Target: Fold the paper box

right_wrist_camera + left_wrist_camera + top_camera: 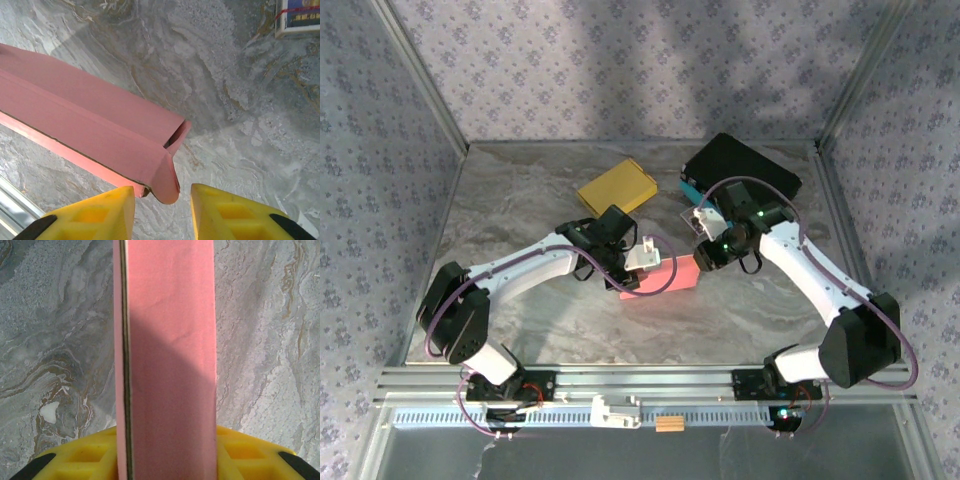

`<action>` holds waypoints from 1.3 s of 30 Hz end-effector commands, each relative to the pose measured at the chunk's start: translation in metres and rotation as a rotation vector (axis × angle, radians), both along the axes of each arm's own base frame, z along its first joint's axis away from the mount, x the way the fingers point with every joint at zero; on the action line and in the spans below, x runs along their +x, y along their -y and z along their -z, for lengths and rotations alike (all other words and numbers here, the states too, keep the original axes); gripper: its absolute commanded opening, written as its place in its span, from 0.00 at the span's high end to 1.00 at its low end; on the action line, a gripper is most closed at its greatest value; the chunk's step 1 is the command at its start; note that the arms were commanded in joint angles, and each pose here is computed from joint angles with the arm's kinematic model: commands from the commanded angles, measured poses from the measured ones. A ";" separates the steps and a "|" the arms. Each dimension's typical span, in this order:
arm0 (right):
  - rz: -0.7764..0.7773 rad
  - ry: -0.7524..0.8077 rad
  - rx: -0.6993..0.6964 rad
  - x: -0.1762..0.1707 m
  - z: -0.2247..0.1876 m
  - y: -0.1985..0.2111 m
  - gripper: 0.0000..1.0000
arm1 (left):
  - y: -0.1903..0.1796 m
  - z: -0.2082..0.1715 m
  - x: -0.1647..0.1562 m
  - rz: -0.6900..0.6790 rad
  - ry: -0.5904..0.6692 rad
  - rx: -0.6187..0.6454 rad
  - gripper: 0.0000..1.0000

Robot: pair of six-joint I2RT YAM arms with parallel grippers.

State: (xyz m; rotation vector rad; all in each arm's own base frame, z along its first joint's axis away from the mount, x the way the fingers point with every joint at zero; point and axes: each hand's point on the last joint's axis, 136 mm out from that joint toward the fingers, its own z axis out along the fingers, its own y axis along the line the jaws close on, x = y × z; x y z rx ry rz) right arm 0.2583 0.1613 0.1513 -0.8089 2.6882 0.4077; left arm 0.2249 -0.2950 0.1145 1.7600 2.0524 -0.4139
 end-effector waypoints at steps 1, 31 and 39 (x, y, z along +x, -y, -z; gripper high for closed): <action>-0.011 0.012 -0.015 -0.001 -0.001 0.001 0.66 | 0.004 -0.008 -0.001 0.021 -0.020 -0.016 0.62; -0.007 0.040 -0.002 0.015 -0.014 -0.006 0.72 | 0.005 -0.007 -0.002 0.026 -0.029 -0.019 0.62; -0.001 0.032 -0.010 0.015 -0.008 -0.005 0.73 | 0.005 -0.007 -0.003 0.026 -0.032 -0.019 0.62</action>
